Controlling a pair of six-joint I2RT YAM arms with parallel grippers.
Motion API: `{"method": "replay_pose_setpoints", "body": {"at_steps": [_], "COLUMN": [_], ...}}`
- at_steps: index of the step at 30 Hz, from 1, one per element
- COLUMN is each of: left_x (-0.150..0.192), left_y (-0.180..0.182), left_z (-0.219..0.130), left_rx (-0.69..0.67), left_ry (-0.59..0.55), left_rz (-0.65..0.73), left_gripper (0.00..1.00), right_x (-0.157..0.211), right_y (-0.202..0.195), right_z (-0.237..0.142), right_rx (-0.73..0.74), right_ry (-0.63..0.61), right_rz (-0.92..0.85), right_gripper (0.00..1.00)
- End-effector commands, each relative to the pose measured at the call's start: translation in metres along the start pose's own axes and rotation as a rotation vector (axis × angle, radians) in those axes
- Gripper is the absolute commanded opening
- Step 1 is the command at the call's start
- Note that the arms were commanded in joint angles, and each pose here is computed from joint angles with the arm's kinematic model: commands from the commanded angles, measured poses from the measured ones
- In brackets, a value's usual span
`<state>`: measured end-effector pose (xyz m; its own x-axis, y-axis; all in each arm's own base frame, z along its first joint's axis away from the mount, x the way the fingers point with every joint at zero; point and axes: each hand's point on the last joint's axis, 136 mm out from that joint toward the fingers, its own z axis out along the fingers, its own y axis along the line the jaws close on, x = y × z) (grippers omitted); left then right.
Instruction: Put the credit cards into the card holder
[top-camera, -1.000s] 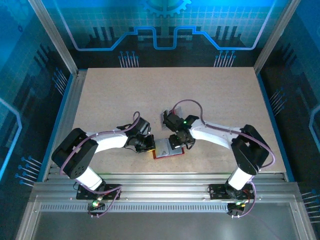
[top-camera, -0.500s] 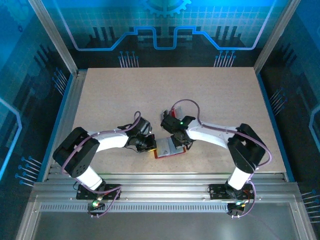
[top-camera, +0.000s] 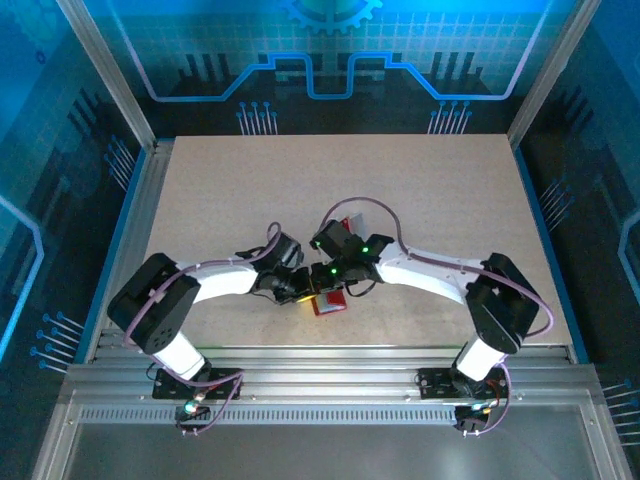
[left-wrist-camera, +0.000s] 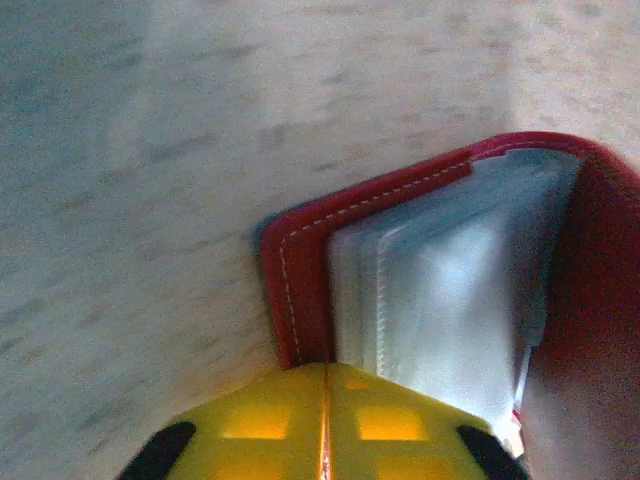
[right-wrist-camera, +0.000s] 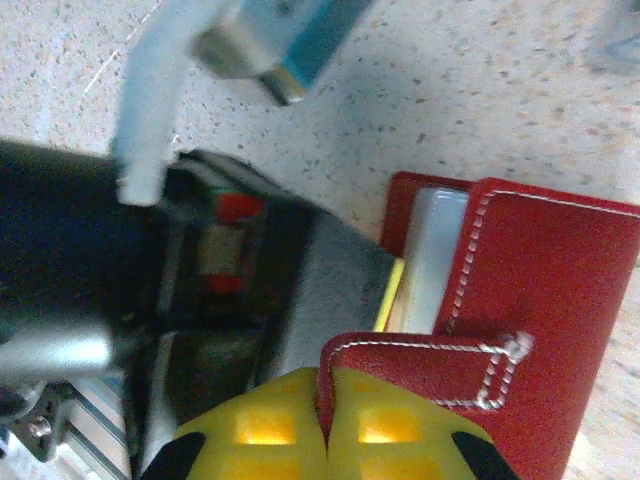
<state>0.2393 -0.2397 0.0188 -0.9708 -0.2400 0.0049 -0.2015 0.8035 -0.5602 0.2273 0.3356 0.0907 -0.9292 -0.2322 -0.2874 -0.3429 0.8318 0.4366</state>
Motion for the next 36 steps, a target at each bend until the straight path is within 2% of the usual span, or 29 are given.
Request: {"method": "replay_pose_setpoints", "body": {"at_steps": [1, 5, 9, 12, 16, 17, 19, 25, 27, 30, 33, 36], "left_x": [0.004, 0.006, 0.010, 0.010, 0.006, 0.005, 0.000, -0.017, -0.023, -0.024, -0.020, -0.018], "left_y": [0.007, 0.024, 0.037, 0.047, 0.044, 0.041, 0.032, -0.007, -0.022, -0.048, -0.074, -0.083], "left_z": [-0.026, -0.050, -0.074, -0.094, -0.112, -0.115, -0.122, -0.138, -0.138, -0.129, -0.107, -0.077], "left_rx": [-0.046, -0.093, -0.068, -0.085, -0.092, -0.091, -0.081, -0.005, 0.023, 0.026, 0.013, -0.001], "left_ry": [-0.039, -0.088, -0.144, -0.199, -0.220, -0.224, -0.234, -0.243, -0.231, -0.201, -0.136, -0.075], "left_rz": [-0.016, -0.050, -0.112, -0.117, -0.084, -0.071, -0.051, 0.017, 0.040, 0.114, 0.191, 0.203], "left_gripper": [0.20, 0.23, 0.25, 0.27, 0.28, 0.28, 0.29, 0.29, 0.28, 0.25, 0.24, 0.18], "right_x": [-0.001, -0.001, 0.005, 0.009, 0.003, 0.001, -0.001, -0.006, -0.007, -0.003, 0.008, 0.019], "right_y": [0.015, 0.015, 0.020, 0.028, 0.047, 0.051, 0.058, 0.051, 0.034, -0.011, -0.047, -0.063], "right_z": [0.022, 0.036, 0.056, 0.064, 0.040, 0.032, 0.011, -0.052, -0.068, -0.075, -0.072, -0.063], "right_rx": [-0.107, -0.102, -0.084, -0.097, -0.134, -0.145, -0.164, -0.244, -0.217, -0.120, -0.054, -0.029], "right_ry": [0.024, 0.041, 0.084, 0.117, 0.135, 0.143, 0.155, 0.110, 0.077, 0.050, 0.057, 0.069], "right_rz": [0.048, 0.060, 0.039, 0.007, -0.077, -0.089, -0.113, -0.095, -0.068, 0.009, 0.077, 0.099], "right_gripper": [0.00, 0.00, 0.02, 0.14, 0.44, 0.48, 0.56, 0.67, 0.68, 0.61, 0.58, 0.60]}}
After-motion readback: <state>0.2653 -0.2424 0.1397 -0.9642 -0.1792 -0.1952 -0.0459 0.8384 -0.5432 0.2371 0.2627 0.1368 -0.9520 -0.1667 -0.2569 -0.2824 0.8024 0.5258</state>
